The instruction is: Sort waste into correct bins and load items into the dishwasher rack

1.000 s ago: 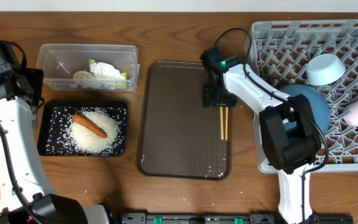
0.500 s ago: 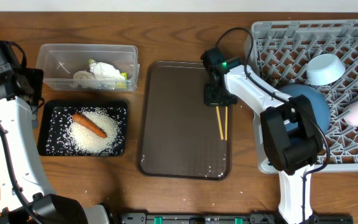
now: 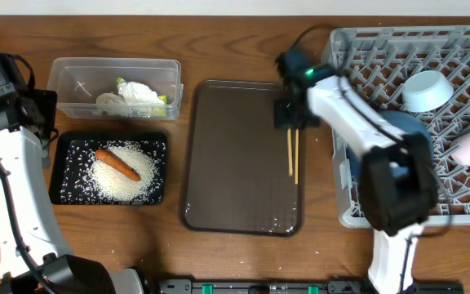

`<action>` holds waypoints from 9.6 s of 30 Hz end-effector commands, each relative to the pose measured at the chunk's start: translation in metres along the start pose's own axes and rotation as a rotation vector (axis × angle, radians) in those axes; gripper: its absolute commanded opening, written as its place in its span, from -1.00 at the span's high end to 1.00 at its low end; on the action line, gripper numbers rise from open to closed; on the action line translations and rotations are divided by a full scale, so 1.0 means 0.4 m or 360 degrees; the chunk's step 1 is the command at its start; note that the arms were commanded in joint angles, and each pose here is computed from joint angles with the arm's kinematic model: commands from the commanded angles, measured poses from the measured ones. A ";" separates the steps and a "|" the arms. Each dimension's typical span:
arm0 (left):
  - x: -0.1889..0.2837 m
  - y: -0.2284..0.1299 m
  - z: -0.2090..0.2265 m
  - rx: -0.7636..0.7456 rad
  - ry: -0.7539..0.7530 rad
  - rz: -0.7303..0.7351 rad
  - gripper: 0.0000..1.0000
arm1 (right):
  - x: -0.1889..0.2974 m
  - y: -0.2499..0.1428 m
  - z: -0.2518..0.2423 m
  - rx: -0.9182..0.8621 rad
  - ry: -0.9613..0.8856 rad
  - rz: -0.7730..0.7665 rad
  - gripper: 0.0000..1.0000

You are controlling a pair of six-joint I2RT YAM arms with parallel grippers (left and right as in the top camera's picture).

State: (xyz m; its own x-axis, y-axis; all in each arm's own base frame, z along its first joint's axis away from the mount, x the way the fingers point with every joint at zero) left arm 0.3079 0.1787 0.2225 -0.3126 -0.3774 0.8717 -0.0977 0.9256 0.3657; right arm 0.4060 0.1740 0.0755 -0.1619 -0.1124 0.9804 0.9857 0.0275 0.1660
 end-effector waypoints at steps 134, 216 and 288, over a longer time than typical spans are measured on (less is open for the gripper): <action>-0.006 0.003 0.005 -0.0006 0.0019 -0.0003 -0.97 | -0.194 -0.085 0.029 -0.0059 -0.0081 0.0147 0.98; -0.006 0.003 0.005 -0.0006 0.0019 -0.0003 -0.97 | 0.473 -0.255 -0.142 0.0122 0.0001 -0.0636 -0.99; -0.006 0.003 0.005 -0.0006 0.0019 -0.0003 -0.97 | 0.275 -0.398 -0.137 0.0610 0.0354 -0.1970 -0.99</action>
State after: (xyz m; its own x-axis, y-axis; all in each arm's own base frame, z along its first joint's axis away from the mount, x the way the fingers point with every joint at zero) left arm 0.3078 0.1786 0.2224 -0.3123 -0.3773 0.8718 -0.0979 0.9256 0.3655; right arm 0.2364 0.1076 0.1565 -0.8893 -0.4335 0.1454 0.1329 0.0593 0.9894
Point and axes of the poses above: each gripper's point midway between its finger pads, its own x axis back along the fingers, its own z axis along the line the jaws close on, y = z × x, the point moved 1 cm from there along x, back along the fingers, and after that the axes turned 4 degrees about x, right-handed, at the moved point
